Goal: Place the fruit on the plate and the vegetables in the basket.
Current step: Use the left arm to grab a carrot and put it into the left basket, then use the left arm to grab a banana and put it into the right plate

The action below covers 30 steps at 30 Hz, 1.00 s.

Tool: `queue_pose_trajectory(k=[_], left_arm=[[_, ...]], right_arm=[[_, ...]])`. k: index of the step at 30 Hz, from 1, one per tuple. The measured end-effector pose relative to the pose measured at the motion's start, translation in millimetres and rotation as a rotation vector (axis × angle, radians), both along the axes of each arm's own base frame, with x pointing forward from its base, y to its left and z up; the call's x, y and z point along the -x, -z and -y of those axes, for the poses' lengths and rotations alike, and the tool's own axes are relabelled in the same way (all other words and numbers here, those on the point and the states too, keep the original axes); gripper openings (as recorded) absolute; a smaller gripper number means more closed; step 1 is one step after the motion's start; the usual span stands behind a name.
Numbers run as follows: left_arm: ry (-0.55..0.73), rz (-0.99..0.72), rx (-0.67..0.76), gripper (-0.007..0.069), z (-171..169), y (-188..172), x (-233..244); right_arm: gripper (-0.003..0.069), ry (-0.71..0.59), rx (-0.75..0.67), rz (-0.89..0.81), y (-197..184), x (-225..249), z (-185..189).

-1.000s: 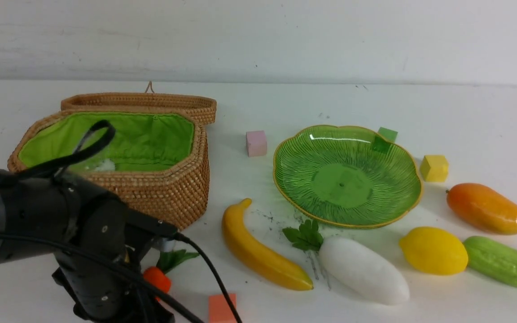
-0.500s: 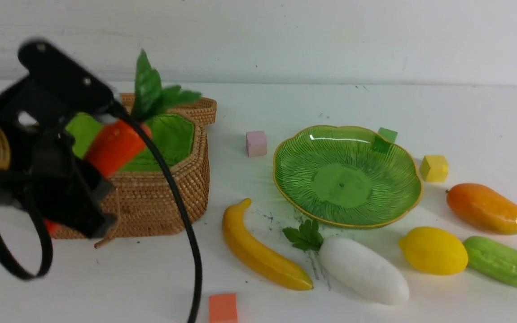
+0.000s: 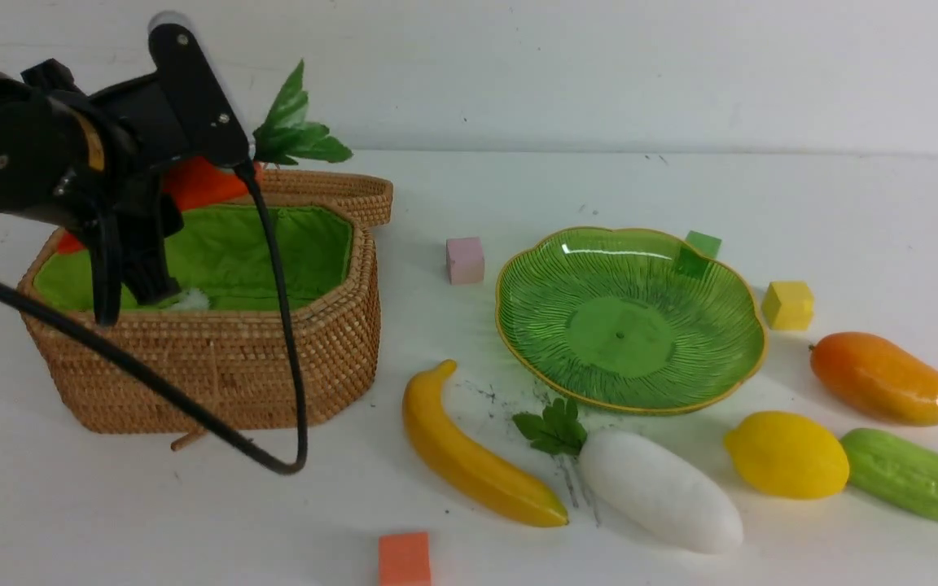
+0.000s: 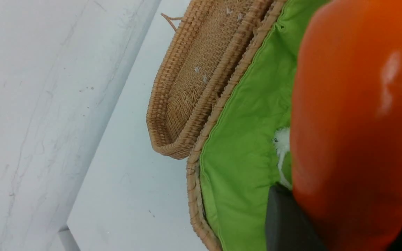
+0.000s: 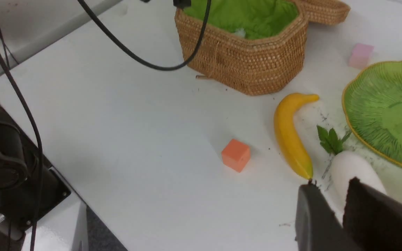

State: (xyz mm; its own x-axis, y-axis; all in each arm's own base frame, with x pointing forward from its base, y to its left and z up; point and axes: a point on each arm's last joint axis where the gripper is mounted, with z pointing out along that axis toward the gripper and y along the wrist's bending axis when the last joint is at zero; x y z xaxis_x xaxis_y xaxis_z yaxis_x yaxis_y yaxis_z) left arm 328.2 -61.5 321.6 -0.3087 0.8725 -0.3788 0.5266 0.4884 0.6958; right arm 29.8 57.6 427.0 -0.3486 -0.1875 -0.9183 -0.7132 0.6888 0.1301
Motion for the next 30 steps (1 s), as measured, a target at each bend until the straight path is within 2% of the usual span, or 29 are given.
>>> queue_pose_trajectory(k=[3,9,15,17,20,21,23,25,26,28,30], left_arm=[[0.017,0.006,-0.036,0.0282,0,6,-7],[0.052,0.018,-0.125,0.0429,-1,13,-15],[0.058,0.029,-0.136,0.0461,-1,13,-16],[0.032,0.023,-0.096,0.0454,-1,12,-15],[-0.045,0.008,0.036,0.0415,1,11,-11],[-0.137,-0.01,0.207,0.034,6,7,-4],[-0.227,-0.056,0.402,0.0231,17,3,6],[-0.279,-0.12,0.525,0.012,31,0,17],[-0.305,-0.197,0.602,0.0033,46,0,30],[-0.315,-0.259,0.644,-0.0005,58,0,39],[-0.32,-0.424,0.72,-0.0013,92,4,64]], right_arm=[[0.0149,0.019,-0.019,0.027,-3,-2,0],[0.0149,0.079,-0.081,0.113,-12,-8,2],[0.0149,0.092,-0.095,0.131,-14,-9,3],[0.0149,0.093,-0.096,0.133,-14,-9,3],[0.0152,0.093,-0.096,0.133,-14,-9,3],[0.0154,0.088,-0.087,0.124,-13,-9,3],[0.0156,0.08,-0.056,0.103,-9,-8,3],[0.0159,0.072,-0.024,0.056,-5,-6,3],[0.016,0.07,-0.007,0.008,-1,-4,4],[0.016,0.067,0.003,-0.028,2,-3,4],[0.0162,0.053,0.036,-0.114,8,2,4]])
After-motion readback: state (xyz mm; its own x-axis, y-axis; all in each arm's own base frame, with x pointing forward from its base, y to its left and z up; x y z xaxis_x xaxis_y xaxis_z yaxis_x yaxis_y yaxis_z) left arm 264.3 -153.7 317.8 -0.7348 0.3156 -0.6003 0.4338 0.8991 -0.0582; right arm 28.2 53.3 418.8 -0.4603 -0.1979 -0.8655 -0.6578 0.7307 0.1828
